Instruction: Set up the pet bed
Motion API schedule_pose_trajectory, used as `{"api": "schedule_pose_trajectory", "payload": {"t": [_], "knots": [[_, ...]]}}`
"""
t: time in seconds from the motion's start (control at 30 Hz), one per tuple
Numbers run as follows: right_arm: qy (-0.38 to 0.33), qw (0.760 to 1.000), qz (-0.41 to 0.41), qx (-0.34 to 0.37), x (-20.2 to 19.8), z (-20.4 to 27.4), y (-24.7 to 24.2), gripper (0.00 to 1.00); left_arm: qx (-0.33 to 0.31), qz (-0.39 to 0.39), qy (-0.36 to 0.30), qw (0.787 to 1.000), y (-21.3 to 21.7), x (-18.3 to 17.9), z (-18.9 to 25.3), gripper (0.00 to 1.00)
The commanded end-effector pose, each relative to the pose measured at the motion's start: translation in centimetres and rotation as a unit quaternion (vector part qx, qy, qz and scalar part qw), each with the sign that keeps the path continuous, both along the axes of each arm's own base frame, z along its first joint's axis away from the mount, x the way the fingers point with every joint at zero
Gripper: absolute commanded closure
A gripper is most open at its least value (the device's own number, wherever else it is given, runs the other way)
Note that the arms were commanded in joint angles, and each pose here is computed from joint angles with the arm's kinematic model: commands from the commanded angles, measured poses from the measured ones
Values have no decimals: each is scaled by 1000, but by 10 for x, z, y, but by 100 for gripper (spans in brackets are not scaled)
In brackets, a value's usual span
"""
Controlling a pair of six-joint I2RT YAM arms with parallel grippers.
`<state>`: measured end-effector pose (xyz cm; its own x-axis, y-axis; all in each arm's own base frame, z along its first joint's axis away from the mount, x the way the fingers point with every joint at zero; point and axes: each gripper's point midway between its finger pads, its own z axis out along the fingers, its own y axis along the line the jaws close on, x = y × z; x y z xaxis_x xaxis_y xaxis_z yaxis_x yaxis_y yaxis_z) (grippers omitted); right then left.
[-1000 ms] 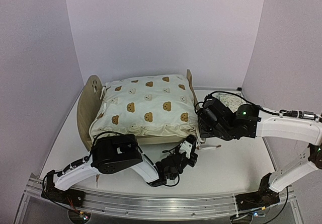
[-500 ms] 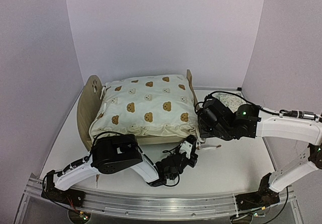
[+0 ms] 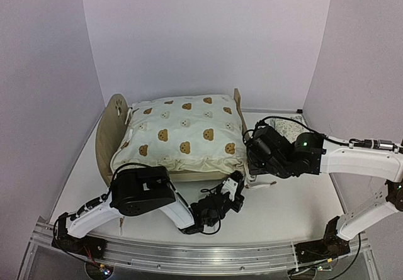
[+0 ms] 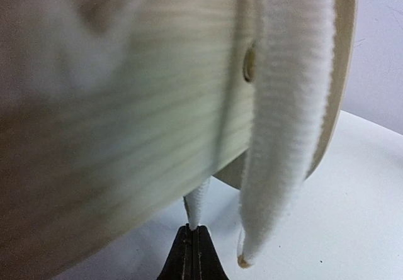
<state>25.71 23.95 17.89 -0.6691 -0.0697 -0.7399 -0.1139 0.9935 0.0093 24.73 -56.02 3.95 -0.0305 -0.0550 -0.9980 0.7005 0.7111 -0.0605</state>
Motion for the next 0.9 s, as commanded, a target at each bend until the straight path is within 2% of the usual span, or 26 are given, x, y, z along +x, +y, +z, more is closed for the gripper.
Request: {"api": "schedule_pose_trajectory", "payload": {"t": [0.0, 0.4, 0.87], "knots": [[-67, 984, 6, 163, 5, 70, 36, 100, 15, 24, 40, 999, 16, 6, -13, 100], [-85, 987, -2, 139, 10, 70, 31, 100, 33, 5, 61, 998, 19, -13, -23, 100], [-94, 990, -14, 104, 20, 61, 34, 100, 80, -60, 90, 991, 24, -71, -36, 100]]}}
